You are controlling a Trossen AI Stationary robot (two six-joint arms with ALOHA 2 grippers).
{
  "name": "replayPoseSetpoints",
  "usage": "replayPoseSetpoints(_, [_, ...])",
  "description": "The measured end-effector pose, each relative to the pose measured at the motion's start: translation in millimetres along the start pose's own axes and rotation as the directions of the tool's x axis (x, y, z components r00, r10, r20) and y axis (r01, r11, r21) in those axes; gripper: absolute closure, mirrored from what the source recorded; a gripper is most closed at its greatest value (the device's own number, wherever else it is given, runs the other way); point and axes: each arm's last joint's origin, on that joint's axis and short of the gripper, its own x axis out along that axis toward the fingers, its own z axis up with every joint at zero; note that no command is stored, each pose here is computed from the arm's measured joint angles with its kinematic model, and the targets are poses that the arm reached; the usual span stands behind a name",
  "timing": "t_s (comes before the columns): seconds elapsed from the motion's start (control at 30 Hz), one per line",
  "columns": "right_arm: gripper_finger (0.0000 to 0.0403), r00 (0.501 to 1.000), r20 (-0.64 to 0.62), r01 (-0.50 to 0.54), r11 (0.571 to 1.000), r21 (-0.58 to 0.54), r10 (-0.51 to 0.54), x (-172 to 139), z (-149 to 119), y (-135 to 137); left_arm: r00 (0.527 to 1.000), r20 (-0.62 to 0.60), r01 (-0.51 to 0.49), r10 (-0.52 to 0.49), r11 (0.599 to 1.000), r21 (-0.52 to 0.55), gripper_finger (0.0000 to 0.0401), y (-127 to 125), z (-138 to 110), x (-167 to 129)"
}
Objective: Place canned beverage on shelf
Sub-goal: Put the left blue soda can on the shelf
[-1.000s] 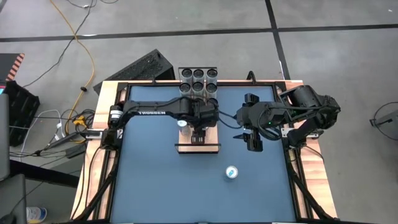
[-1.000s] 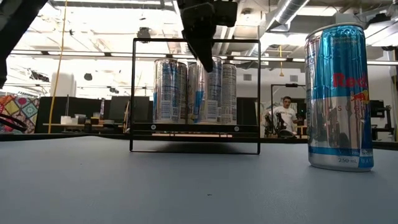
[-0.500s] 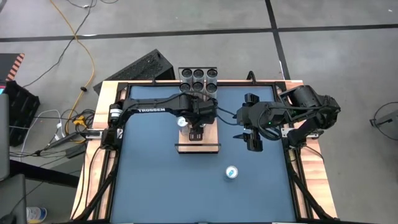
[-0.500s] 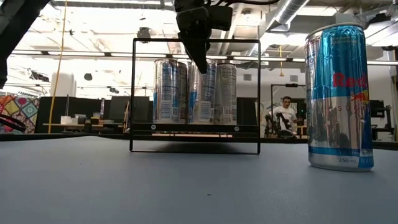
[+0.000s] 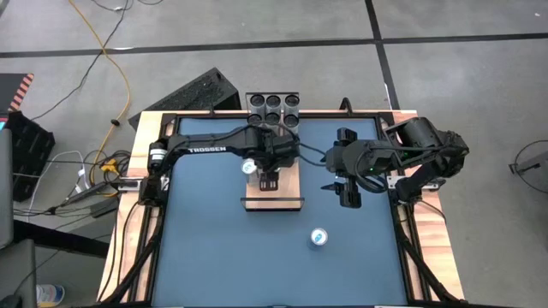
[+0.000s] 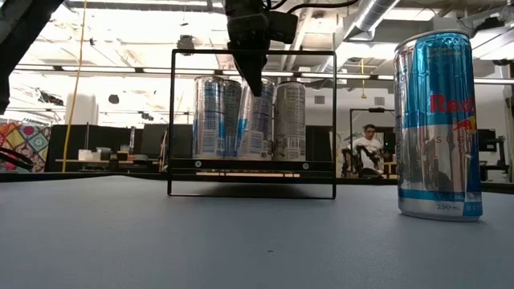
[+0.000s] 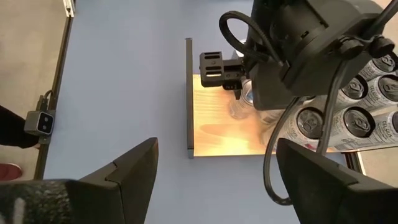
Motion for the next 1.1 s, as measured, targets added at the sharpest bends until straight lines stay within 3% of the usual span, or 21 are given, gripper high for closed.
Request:
replayPoseSetpoints(0.4, [0.0092, 1.000, 0.003, 0.014, 1.000, 0.009, -0.014, 0.0, 0.1, -0.4, 0.998, 0.033, 0.049, -0.047, 0.997, -0.062, 0.0168, 7.6, 1.6, 1.3])
replayPoseSetpoints(0.9, [0.0092, 1.000, 0.003, 0.014, 1.000, 0.010, -0.014, 0.0, 0.1, -0.4, 0.997, 0.040, 0.069, -0.067, 0.996, -0.060, 0.0117, 9.4, 1.7, 1.0])
replayPoseSetpoints(1.1, [0.0092, 1.000, 0.003, 0.014, 1.000, 0.009, -0.014, 0.2, 0.2, -0.3, 0.995, 0.085, 0.063, -0.057, 0.996, -0.069, 0.0116, 12.0, -2.8, -22.9])
